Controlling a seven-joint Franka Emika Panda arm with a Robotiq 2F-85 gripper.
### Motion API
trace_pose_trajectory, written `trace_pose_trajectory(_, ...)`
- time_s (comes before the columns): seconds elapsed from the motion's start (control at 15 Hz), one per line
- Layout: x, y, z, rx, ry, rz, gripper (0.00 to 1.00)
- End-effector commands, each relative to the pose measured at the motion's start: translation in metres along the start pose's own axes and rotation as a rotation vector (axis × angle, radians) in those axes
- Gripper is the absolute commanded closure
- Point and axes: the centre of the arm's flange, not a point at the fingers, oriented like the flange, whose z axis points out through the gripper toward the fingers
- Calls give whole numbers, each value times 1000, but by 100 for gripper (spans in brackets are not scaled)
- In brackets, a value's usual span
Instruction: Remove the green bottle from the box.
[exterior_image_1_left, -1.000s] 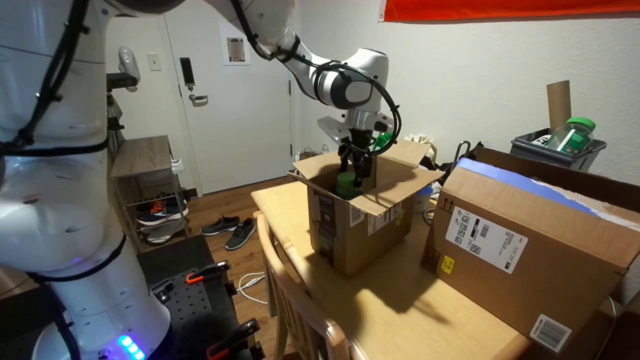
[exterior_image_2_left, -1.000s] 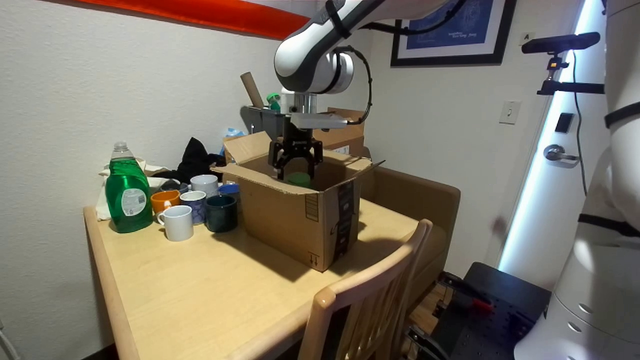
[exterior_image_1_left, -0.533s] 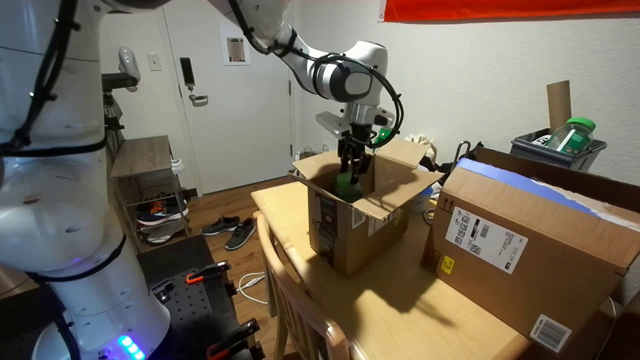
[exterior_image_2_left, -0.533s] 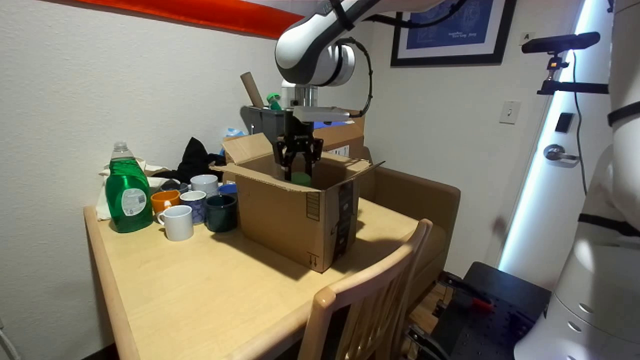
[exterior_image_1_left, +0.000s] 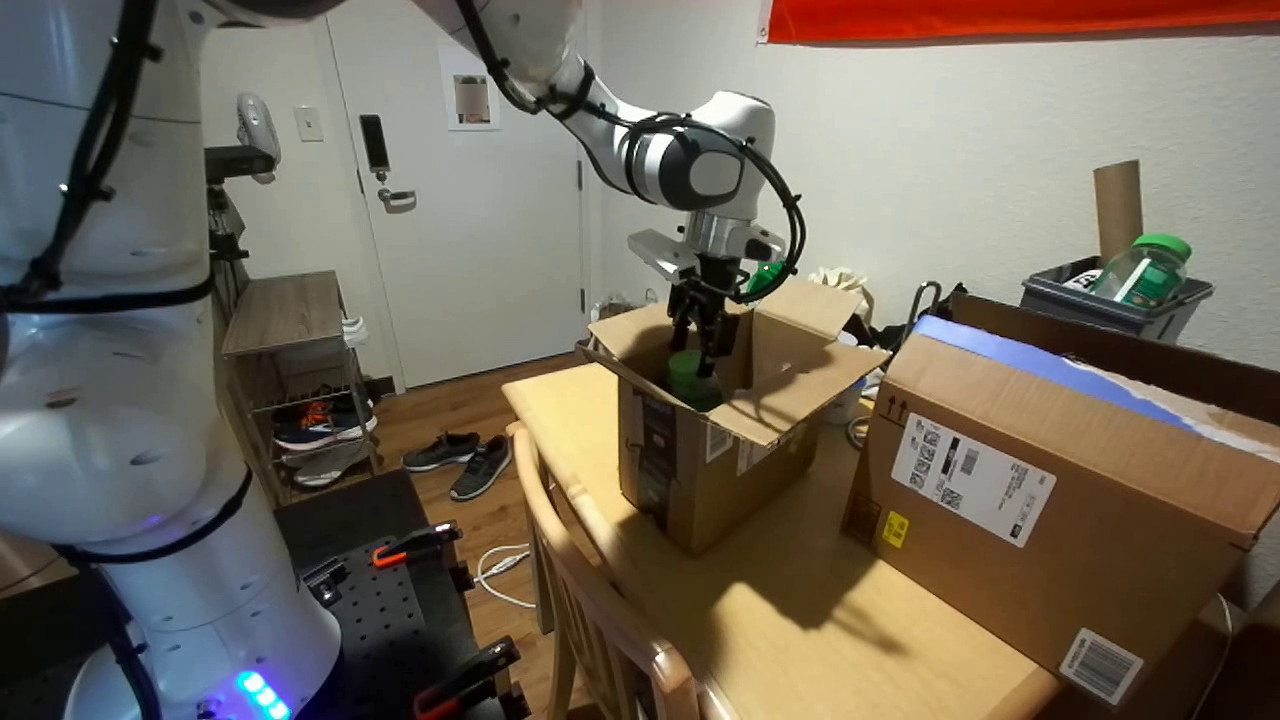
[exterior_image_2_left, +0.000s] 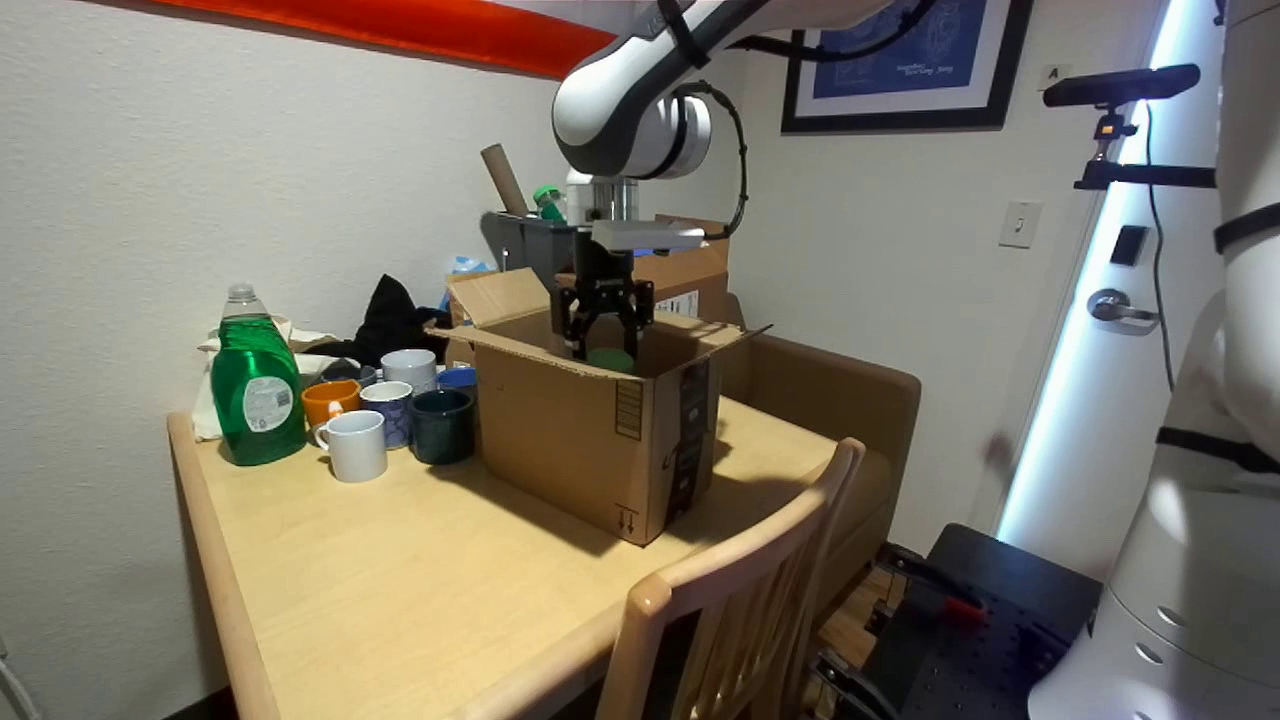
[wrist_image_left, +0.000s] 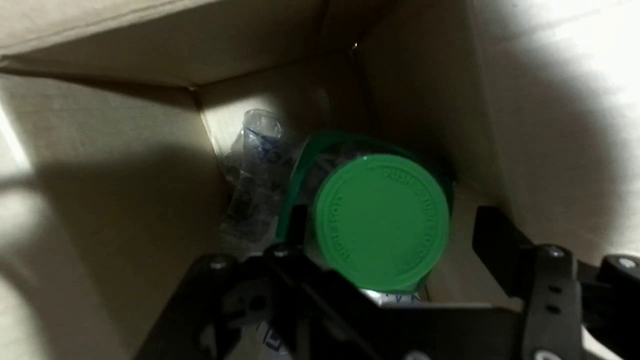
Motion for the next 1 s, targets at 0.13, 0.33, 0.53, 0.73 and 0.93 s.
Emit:
trace_pose_trajectory(0.13,-4,1,10,-27,-48,-25,25)
trace_pose_trajectory(0.33,-3,2,13,-29,-58,-19,43)
trace_pose_trajectory(0.53,-3,4,11,-33,-60,-15,61)
trace_pose_trajectory(0.73,-12,12,-2,-36,-63,-14,61)
trace_pose_trajectory(0.93,-33,31,-41,-61,-85,-20,61)
